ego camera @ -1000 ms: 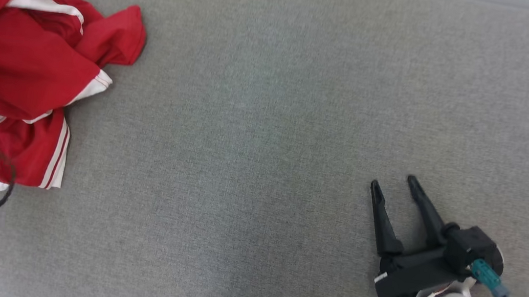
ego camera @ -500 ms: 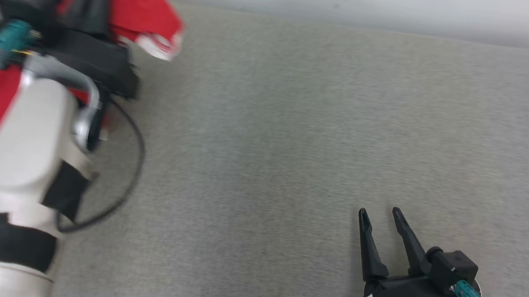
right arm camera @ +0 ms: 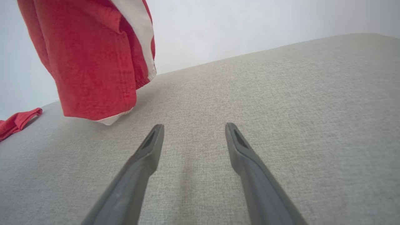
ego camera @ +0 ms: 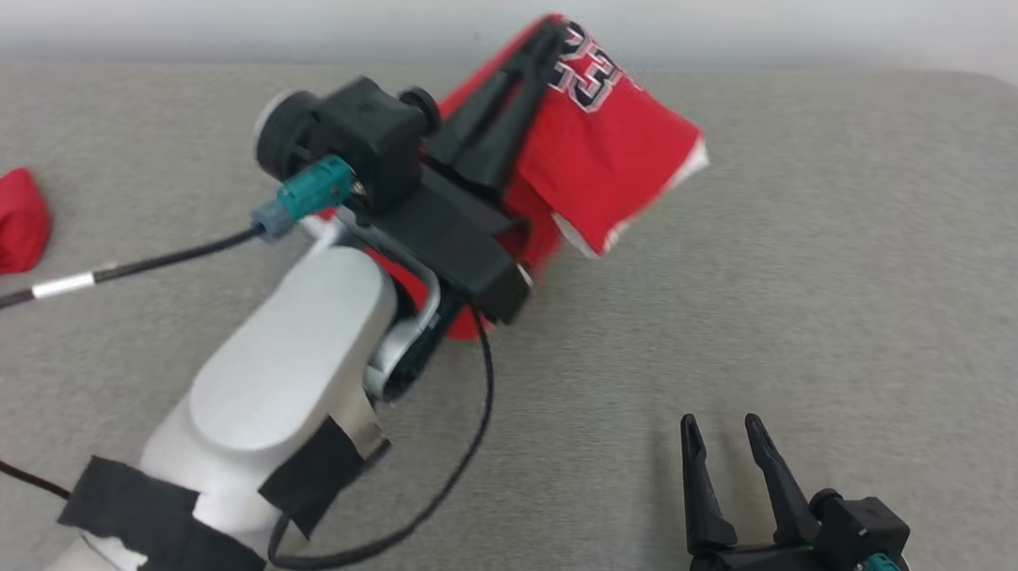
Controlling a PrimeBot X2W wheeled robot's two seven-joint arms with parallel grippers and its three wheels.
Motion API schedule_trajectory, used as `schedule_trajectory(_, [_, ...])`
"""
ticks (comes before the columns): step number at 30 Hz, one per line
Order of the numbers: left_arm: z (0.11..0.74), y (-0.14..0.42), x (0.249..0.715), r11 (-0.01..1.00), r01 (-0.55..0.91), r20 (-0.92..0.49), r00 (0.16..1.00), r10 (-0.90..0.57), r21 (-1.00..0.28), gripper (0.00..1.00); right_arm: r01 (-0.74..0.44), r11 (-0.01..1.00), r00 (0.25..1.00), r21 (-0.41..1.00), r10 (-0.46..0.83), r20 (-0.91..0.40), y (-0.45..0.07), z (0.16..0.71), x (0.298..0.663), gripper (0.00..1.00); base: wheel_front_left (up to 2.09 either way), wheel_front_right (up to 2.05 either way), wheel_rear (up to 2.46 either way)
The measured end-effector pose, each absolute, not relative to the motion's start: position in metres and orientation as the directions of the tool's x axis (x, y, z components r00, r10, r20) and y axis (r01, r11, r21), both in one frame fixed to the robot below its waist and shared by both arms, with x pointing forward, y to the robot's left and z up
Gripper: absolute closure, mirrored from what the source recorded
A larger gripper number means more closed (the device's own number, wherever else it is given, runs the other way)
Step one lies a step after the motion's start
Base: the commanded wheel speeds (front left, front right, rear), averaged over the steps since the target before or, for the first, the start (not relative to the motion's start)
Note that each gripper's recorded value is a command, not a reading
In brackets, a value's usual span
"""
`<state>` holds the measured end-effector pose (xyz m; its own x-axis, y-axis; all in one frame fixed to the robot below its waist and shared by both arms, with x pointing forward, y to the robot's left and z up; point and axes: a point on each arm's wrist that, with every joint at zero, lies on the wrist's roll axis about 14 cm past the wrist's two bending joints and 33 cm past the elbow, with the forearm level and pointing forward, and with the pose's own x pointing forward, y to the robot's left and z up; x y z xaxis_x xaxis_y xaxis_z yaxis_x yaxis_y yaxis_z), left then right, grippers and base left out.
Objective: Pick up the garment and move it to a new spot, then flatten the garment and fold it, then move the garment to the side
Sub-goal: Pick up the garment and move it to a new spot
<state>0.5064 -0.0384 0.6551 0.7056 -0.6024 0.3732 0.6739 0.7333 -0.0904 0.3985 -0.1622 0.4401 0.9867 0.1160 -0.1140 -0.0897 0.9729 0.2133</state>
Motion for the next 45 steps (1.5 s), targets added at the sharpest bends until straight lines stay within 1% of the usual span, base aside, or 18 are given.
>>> schedule_trajectory(2, [0.656,-0.054,0.498,0.701,0.705,0.383,0.680,-0.625,-0.107,1.00,-0.070,0.975,0.989,0.212,0.095,-0.110,-0.169,0.442,0.395,0.00,0.00,0.00,0.00])
schedule_trajectory(5, [0.651,-0.066,0.494,0.690,0.714,0.376,0.676,-0.634,-0.120,1.00,-0.039,0.977,0.993,0.210,0.062,-0.103,-0.179,0.446,0.390,0.00,0.00,0.00,0.00])
schedule_trajectory(9, [0.618,-0.056,0.503,0.742,0.655,0.300,0.743,-0.598,-0.143,1.00,0.001,0.978,0.995,0.209,0.021,-0.099,-0.192,0.448,0.385,0.00,0.00,0.00,0.00])
schedule_trajectory(13, [0.566,-0.015,0.511,0.826,0.538,0.174,0.841,-0.512,-0.167,1.00,0.012,0.977,0.995,0.212,0.009,-0.100,-0.195,0.447,0.383,0.00,0.00,0.00,0.00])
schedule_trajectory(15, [0.541,0.012,0.510,0.866,0.468,0.111,0.884,-0.454,-0.177,0.51,0.010,0.977,0.995,0.215,0.011,-0.100,-0.194,0.447,0.382,0.00,0.00,0.00,0.00])
schedule_trajectory(16, [0.530,0.025,0.508,0.882,0.434,0.081,0.901,-0.427,-0.180,0.05,0.008,0.976,0.995,0.216,0.014,-0.098,-0.193,0.448,0.383,0.00,0.00,0.00,0.00])
schedule_trajectory(17, [0.519,0.038,0.506,0.897,0.401,0.055,0.916,-0.398,-0.185,0.00,0.004,0.976,0.995,0.217,0.017,-0.097,-0.191,0.448,0.383,0.00,0.00,0.00,0.00])
schedule_trajectory(22, [0.477,0.090,0.483,0.947,0.270,-0.053,0.958,-0.283,-0.173,0.00,-0.015,0.975,0.996,0.222,0.034,-0.080,-0.185,0.453,0.386,0.00,0.00,0.00,0.00])
schedule_trajectory(25, [0.465,0.115,0.468,0.963,0.203,-0.082,0.972,-0.220,-0.175,0.00,-0.027,0.976,0.997,0.217,0.042,-0.067,-0.183,0.457,0.386,0.00,0.00,0.00,0.00])
schedule_trajectory(29, [0.464,0.146,0.448,0.981,0.121,-0.076,0.988,-0.133,-0.150,0.00,-0.038,0.977,0.997,0.209,0.049,-0.051,-0.181,0.463,0.383,0.00,0.00,0.00,0.00])
schedule_trajectory(35, [0.467,0.171,0.416,0.991,0.056,-0.052,0.997,-0.063,-0.119,0.00,-0.044,0.980,0.999,0.192,0.049,-0.022,-0.182,0.472,0.377,0.00,0.00,0.00,0.00])
schedule_trajectory(38, [0.473,0.176,0.402,0.994,0.048,-0.030,0.998,-0.051,-0.102,0.00,-0.043,0.982,0.999,0.186,0.045,-0.009,-0.183,0.477,0.373,0.00,0.00,0.00,0.00])
schedule_trajectory(45, [0.476,0.183,0.376,0.994,0.027,-0.012,1.000,-0.028,-0.107,0.00,-0.045,0.982,0.999,0.184,0.046,0.000,-0.182,0.480,0.364,0.00,0.00,0.00,0.00])
